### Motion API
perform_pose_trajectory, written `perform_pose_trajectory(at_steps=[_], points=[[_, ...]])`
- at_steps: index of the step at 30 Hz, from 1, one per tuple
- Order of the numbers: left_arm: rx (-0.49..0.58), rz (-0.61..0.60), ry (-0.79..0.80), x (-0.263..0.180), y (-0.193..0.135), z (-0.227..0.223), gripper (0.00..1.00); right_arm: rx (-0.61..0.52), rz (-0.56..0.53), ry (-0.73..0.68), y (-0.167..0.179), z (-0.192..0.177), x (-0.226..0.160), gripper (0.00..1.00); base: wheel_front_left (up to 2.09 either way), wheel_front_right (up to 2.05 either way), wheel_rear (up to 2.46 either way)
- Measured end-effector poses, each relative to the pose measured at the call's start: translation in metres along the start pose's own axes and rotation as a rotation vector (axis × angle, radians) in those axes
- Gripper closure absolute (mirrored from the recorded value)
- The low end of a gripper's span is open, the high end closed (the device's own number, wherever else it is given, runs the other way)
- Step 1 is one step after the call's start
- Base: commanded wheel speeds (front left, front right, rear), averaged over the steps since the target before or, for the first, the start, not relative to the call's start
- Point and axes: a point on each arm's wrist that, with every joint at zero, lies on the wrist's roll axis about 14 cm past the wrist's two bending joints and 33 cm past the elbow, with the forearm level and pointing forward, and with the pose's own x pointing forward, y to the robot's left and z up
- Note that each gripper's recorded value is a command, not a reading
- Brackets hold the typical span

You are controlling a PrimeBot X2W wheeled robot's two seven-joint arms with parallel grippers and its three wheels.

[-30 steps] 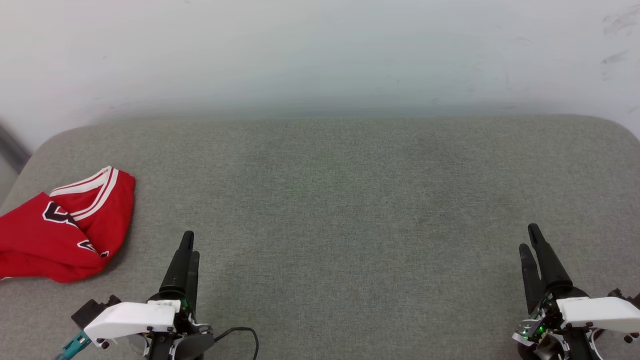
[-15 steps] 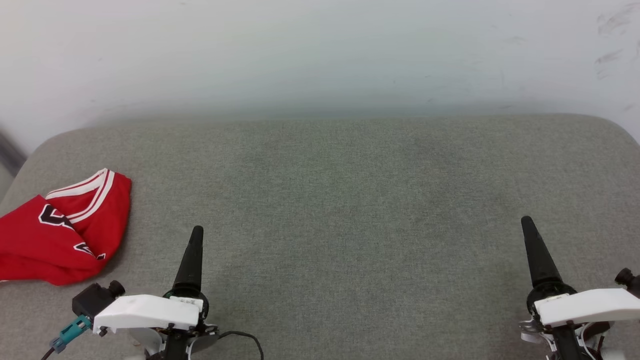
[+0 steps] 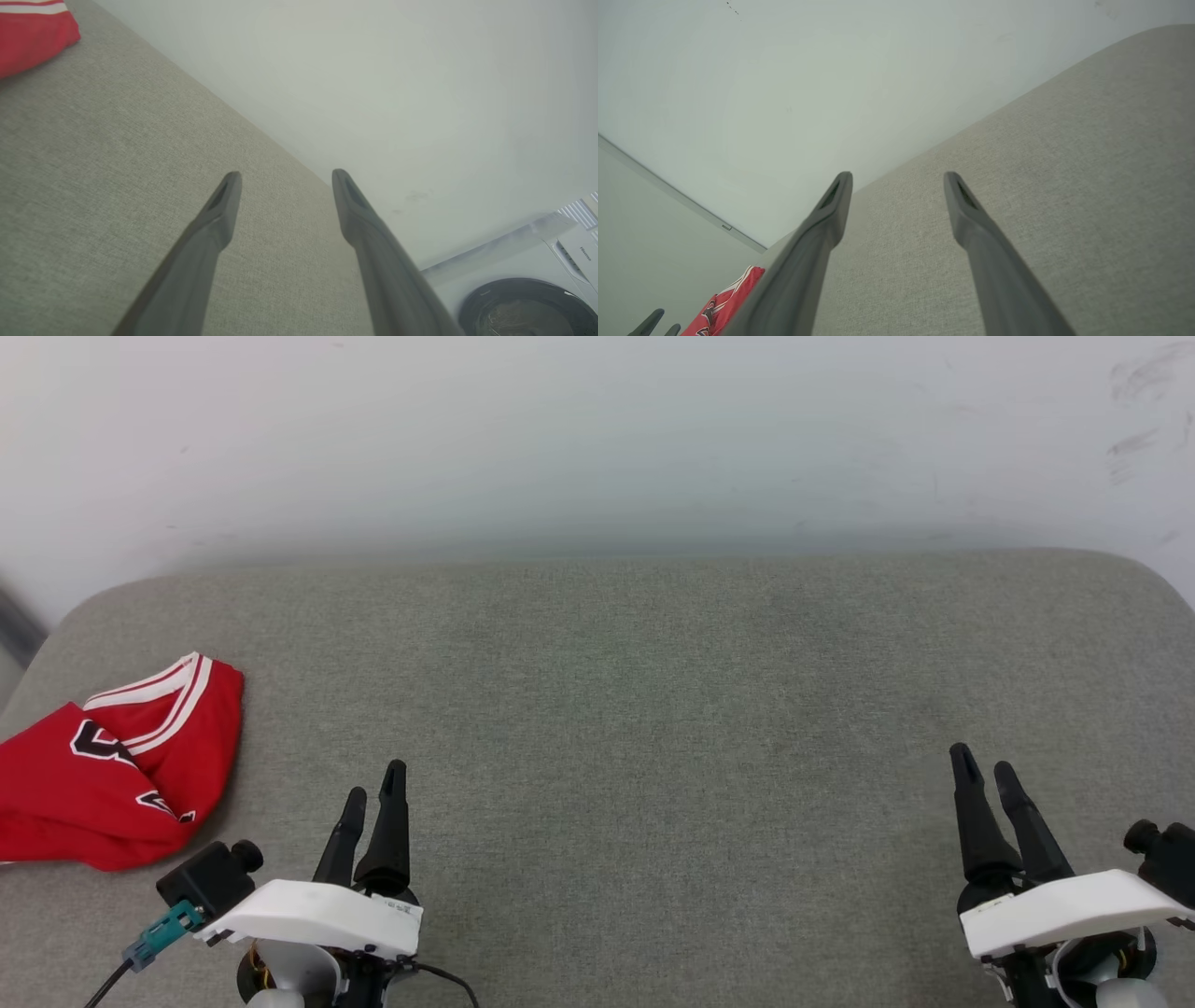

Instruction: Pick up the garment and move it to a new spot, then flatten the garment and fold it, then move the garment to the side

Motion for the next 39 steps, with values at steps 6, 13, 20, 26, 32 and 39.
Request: perform_pose_trajectory(at_steps=[6, 13, 20, 26, 32, 39], points=[[0.126, -0.003, -0.008, 0.001, -0.001, 0.003, 0.0, -0.107, 0.014, 0.021, 0.003, -0.005, 0.0, 0.0, 0.0, 0.0, 0.0], [0.216, -0.006, -0.024, 0.001, -0.002, 0.006, 0.0, -0.21, 0.02, 0.041, 0.003, -0.009, 0.0, 0.0, 0.0, 0.0, 0.0], [0.308, -0.011, -0.037, 0.002, -0.003, 0.007, 0.0, -0.301, 0.027, 0.054, 0.004, -0.011, -0.001, 0.0, 0.0, 0.0, 0.0], [0.397, -0.019, -0.052, 0.002, -0.004, 0.009, 0.0, -0.403, 0.04, 0.056, 0.006, -0.01, -0.001, 0.0, 0.0, 0.0, 0.0], [0.462, -0.027, -0.058, 0.002, -0.006, 0.009, 0.0, -0.468, 0.046, 0.06, 0.007, -0.011, -0.001, 0.0, 0.0, 0.0, 0.0], [0.532, -0.036, -0.068, 0.002, -0.007, 0.009, 0.0, -0.534, 0.054, 0.061, 0.008, -0.011, -0.001, 0.0, 0.0, 0.0, 0.0]])
